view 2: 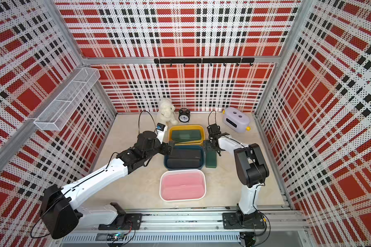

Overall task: Place the pencil cases by color into the storage box
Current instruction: Pick up the pencil case from the center of the board.

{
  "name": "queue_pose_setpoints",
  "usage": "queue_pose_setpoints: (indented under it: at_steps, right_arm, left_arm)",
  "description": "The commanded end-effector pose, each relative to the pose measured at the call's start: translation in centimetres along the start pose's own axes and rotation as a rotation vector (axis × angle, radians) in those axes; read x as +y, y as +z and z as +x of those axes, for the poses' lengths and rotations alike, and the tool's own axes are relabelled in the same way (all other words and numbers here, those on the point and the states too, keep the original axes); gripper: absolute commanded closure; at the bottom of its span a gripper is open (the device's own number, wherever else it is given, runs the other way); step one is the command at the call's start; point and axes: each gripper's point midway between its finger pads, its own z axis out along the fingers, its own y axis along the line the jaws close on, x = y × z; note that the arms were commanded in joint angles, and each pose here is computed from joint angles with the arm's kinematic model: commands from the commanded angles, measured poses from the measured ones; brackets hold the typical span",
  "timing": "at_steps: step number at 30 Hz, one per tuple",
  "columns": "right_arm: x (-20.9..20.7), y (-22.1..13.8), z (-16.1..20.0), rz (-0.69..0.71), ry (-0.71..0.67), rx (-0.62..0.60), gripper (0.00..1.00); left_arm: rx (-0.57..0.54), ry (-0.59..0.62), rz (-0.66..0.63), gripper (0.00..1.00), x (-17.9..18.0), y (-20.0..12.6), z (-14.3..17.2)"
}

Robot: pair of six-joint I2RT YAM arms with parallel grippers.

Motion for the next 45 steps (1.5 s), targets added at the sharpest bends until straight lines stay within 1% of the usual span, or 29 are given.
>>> queue_pose_setpoints:
  at_steps: [1, 6, 12, 23, 25, 31, 45]
  right_arm:
    - [0.3, 0.8, -0.5, -0.014, 0.024, -0.01, 0.0]
    - [0.2, 1.4, -0.1, -0.01, 0.021, 0.005, 0.0]
    - [-0.7, 2.2, 0.7, 0.029, 0.016, 0.029, 0.0]
    - [-2.5, 1.3, 1.3, 0.093, 0.009, 0.032, 0.0]
    - [-2.5, 1.3, 1.3, 0.093, 0.01, 0.032, 0.0]
    - [-1.4, 0.8, 1.1, 0.025, 0.034, 0.023, 0.0]
    - [-2.3, 0.8, 2.9, 0.058, 0.058, 0.047, 0.01]
  left_arm:
    - [-0.03, -0.007, 0.011, 0.13, 0.2, -0.5, -0.6]
    - [-0.025, -0.009, 0.015, 0.13, 0.2, -0.3, -0.5]
    - [-0.017, -0.013, 0.031, 0.13, -0.2, 0.0, -0.3]
    - [-0.007, -0.016, 0.046, 0.13, -0.5, 0.7, -0.1]
    - [-0.004, -0.015, 0.051, 0.13, -0.6, 0.8, -0.1]
    - [-0.002, -0.015, 0.057, 0.13, -0.7, 0.8, -0.1]
    - [0.006, -0.01, 0.065, 0.13, -0.8, 0.9, 0.2]
